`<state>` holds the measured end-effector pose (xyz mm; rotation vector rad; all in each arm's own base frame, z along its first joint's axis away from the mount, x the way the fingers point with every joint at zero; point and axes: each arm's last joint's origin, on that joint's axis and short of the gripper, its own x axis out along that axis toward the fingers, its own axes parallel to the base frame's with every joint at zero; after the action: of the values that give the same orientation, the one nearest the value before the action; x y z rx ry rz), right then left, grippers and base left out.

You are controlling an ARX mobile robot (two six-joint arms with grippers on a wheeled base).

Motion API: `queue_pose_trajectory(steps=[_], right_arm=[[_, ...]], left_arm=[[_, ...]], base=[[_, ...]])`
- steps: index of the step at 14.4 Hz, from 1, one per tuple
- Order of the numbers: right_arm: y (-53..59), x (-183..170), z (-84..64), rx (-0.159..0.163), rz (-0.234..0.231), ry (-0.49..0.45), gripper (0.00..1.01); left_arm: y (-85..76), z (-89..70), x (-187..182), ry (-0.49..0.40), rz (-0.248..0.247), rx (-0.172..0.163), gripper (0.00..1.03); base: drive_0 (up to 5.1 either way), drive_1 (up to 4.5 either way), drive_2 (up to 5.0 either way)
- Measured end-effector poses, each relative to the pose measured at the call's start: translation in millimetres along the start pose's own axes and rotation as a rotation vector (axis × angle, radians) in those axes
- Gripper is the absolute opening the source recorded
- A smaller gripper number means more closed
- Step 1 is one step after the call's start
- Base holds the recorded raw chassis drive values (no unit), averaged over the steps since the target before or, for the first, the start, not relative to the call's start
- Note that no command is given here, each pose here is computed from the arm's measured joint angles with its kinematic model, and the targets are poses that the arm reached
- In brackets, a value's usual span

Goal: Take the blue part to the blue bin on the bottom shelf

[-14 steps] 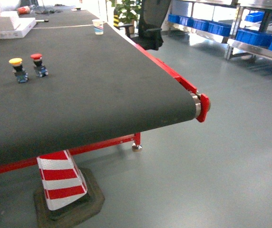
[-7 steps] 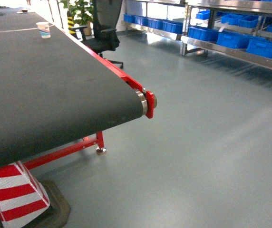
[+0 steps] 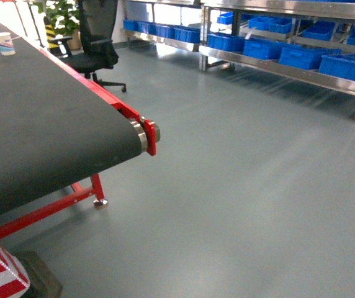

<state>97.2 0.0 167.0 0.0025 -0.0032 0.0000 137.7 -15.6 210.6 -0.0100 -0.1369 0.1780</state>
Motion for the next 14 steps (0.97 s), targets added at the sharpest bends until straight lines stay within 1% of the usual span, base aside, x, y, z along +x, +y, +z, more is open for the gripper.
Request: queue_pose_trajectory(steps=[14], right_arm=[[0.0,0.0,0.0,0.000,0.000,0.000,0.98]], left_arm=[[0.0,0.0,0.0,0.000,0.000,0.000,0.44]], base=[[-1.6,-1.60,-1.6]])
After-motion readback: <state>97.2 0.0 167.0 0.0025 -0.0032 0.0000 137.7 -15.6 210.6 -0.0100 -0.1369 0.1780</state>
